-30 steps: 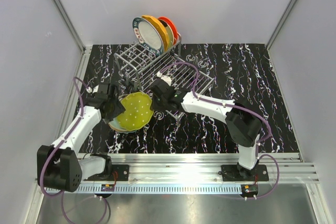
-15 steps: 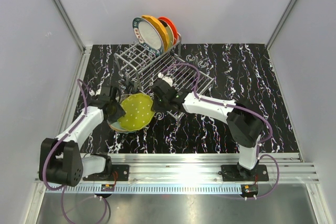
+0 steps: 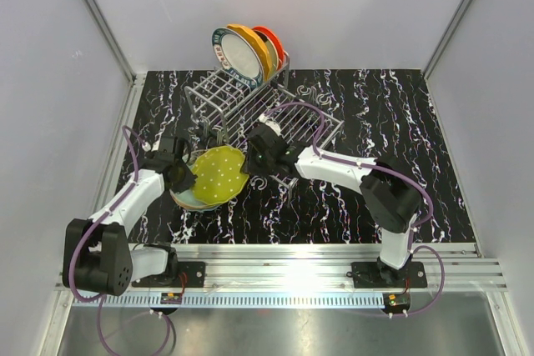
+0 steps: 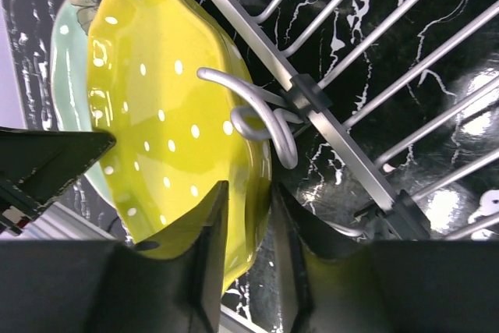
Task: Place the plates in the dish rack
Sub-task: Grab a plate with the right arm
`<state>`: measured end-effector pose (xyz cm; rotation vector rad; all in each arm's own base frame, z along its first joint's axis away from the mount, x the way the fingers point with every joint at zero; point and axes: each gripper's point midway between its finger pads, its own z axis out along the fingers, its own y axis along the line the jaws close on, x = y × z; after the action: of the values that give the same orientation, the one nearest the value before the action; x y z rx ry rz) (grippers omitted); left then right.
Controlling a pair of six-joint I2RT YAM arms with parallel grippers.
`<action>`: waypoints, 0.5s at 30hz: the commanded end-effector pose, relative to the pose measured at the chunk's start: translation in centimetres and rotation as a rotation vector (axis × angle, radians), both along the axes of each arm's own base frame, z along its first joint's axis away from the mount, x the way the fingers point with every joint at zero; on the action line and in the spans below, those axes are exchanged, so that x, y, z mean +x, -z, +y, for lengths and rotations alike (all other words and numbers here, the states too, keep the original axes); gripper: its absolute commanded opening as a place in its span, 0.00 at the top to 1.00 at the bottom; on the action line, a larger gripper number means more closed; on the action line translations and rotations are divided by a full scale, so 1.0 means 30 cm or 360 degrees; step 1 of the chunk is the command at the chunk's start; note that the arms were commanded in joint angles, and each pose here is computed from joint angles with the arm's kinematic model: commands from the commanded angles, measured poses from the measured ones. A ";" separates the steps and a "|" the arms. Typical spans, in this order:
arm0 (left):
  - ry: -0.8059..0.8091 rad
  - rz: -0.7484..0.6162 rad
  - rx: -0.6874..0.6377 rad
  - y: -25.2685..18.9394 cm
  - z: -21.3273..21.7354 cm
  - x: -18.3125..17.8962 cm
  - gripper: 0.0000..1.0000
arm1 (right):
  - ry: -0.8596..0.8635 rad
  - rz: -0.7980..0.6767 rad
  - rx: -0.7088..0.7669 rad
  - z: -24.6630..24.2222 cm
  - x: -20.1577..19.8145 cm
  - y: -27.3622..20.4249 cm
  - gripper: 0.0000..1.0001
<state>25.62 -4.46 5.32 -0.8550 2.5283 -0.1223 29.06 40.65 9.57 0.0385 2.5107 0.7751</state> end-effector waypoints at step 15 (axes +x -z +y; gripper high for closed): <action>-0.0012 0.0039 -0.0087 0.056 -0.032 -0.011 1.00 | -0.0119 0.0169 0.0289 0.143 -0.073 -0.055 0.52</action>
<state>25.77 -4.46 5.33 -0.8479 2.5234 -0.1258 28.84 41.33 9.34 0.1106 2.5287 0.8591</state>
